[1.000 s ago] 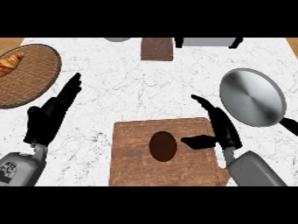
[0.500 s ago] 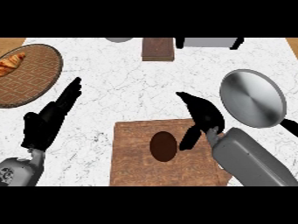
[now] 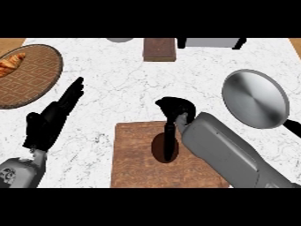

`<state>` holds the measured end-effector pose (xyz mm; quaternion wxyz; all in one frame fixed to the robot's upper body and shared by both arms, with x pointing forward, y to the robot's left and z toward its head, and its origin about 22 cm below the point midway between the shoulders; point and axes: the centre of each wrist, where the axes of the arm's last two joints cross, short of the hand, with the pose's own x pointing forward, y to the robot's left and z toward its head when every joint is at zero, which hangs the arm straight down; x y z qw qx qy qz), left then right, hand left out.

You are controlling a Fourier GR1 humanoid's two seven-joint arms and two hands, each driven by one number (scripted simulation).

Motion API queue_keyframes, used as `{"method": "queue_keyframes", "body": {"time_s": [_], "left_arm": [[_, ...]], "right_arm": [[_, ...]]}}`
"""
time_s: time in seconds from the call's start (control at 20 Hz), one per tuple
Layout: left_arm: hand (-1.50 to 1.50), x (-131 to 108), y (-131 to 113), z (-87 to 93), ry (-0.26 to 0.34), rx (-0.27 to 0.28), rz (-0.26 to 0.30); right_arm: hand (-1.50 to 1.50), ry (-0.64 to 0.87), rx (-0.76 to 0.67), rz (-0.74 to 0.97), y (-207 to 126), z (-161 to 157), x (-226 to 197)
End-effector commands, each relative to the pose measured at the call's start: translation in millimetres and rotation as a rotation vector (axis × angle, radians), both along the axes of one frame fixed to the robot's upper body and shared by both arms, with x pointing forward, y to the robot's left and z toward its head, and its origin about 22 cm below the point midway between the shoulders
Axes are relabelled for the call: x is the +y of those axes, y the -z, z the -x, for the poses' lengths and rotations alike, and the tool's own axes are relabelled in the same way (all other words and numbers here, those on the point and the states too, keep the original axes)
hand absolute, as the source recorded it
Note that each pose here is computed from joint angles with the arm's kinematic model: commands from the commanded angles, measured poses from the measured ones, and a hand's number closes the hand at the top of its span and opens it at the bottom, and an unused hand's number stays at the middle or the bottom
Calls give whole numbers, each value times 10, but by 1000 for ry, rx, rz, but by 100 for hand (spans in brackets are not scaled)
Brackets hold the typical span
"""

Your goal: Pick the cupcake from the cutting board and place it in the pan

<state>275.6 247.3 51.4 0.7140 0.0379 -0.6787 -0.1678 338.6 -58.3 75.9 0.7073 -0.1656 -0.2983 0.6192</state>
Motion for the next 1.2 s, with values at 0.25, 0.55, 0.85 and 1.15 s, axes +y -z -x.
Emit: {"method": "queue_keyframes", "body": {"time_s": [0.25, 0.55, 0.85, 1.15], "left_arm": [[0, 38, 2, 157, -19, 12, 5], [0, -23, 131, 56, -29, 19, 11], [0, 16, 96, -39, -25, 1, 0], [0, -81, -40, 91, -14, 19, 18]], "right_arm": [[-150, -29, 91, 204, 126, 124, 395], [-150, -38, 89, 270, 107, 175, 427], [-150, -35, 82, 274, 203, 167, 316], [-150, 7, 79, 263, 564, 377, 367]]}}
